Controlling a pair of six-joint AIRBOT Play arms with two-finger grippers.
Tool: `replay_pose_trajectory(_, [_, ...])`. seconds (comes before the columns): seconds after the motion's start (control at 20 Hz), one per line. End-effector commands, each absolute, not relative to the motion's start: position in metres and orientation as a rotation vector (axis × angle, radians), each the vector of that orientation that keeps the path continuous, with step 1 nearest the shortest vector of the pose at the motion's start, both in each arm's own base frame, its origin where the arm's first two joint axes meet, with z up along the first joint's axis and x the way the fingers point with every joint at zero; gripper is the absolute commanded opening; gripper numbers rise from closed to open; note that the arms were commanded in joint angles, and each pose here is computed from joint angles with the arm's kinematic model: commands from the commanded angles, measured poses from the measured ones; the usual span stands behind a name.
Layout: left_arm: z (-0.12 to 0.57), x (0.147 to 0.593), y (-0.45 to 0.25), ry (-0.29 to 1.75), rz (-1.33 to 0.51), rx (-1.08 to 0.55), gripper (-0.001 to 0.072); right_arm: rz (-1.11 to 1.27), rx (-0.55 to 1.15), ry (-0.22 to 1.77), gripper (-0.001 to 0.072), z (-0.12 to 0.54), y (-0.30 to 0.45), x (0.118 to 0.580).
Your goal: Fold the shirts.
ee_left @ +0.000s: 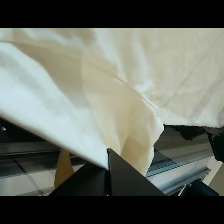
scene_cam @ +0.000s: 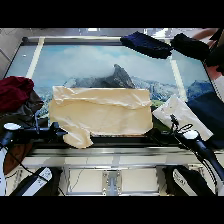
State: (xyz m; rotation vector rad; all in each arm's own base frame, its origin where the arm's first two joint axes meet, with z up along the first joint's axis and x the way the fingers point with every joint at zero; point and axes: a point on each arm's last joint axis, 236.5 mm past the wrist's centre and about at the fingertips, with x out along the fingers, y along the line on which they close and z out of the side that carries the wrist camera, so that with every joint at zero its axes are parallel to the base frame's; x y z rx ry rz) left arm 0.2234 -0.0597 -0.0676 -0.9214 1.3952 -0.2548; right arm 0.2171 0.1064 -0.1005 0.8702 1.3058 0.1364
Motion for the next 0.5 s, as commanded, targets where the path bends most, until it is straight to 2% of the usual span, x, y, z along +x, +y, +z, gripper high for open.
replay_pose_trajectory(0.0, [-0.068, 0.225, -0.059, 1.389, -0.250, -0.919, 0.0011, 0.057, 0.934, 1.227, 0.0479, -0.108, 0.097, 0.234])
replay_pose_trajectory(0.2, [-0.068, 0.226, -0.057, 1.383, -0.244, -0.917, 0.0011, 0.036, 0.961, 1.208, 0.0342, -0.110, 0.095, 0.241])
replay_pose_trajectory(0.25, [-0.069, 0.227, -0.057, 1.380, -0.242, -0.916, 0.0010, 0.037, 0.961, 1.208, 0.0127, -0.110, 0.095, 0.241])
replay_pose_trajectory(0.3, [-0.067, 0.228, -0.058, 1.376, -0.245, -0.923, 0.0010, 0.044, 0.968, 1.205, 0.0028, -0.108, 0.097, 0.241])
replay_pose_trajectory(0.45, [-0.052, 0.234, -0.063, 1.327, -0.278, -0.936, 0.0010, 0.174, 0.934, 1.185, 0.0018, -0.082, 0.111, 0.248])
